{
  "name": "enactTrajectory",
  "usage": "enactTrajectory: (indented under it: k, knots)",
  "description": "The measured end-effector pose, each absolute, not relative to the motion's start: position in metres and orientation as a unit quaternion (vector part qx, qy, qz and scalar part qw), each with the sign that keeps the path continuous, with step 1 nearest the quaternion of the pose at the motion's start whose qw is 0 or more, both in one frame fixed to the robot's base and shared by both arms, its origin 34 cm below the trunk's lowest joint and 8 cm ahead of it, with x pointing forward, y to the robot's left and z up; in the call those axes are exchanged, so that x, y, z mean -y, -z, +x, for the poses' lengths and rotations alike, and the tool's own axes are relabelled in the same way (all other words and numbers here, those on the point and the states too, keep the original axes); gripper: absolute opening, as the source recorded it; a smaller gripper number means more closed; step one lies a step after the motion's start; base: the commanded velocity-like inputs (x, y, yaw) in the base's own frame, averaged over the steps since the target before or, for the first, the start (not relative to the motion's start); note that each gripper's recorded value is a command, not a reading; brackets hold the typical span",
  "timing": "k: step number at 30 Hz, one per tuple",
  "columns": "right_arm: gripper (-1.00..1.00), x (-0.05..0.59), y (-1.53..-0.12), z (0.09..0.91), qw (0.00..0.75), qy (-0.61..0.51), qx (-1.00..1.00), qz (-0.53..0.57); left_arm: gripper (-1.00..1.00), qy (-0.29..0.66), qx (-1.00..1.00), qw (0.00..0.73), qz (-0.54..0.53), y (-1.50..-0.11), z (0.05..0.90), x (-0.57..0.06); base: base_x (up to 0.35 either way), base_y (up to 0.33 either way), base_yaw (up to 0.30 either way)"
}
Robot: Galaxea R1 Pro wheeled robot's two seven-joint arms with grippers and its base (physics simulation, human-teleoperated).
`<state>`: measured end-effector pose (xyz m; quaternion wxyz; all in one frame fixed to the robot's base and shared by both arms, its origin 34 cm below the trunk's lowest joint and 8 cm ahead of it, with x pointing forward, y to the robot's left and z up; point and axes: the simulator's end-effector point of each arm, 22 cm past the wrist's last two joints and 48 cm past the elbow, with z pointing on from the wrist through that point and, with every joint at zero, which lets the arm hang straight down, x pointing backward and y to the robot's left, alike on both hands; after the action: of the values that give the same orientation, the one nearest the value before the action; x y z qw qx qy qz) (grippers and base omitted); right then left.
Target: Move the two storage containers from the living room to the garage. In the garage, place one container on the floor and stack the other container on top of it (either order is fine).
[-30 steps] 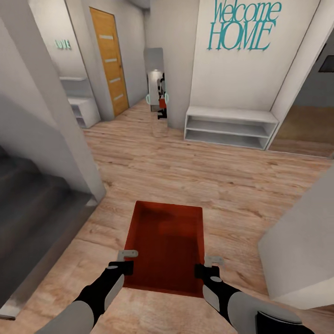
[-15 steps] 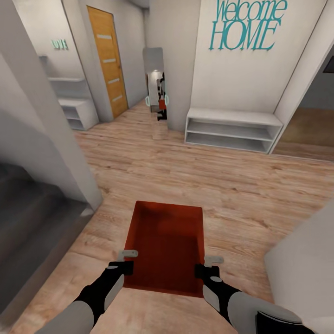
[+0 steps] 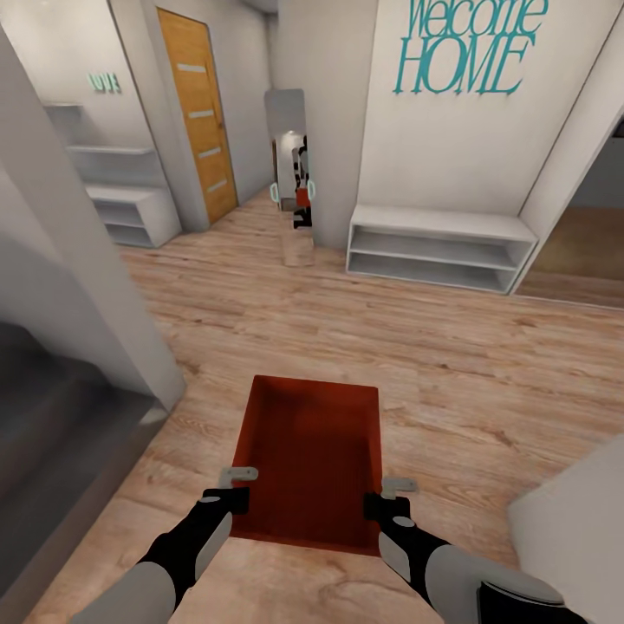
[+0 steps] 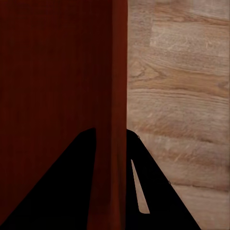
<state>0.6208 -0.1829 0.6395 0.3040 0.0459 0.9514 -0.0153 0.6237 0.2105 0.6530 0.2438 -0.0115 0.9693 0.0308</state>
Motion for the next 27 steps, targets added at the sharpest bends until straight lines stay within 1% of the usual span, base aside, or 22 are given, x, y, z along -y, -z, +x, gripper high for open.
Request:
enactTrajectory:
  k: [27]
  knots:
    - [-1.0,0.1829,-0.6395,0.6208,0.304,0.015,-0.951,0.046,-1.0,-0.031,-0.969,0.244,-0.012,-0.653,0.6238,-0.2105,0.32,0.0,0.0]
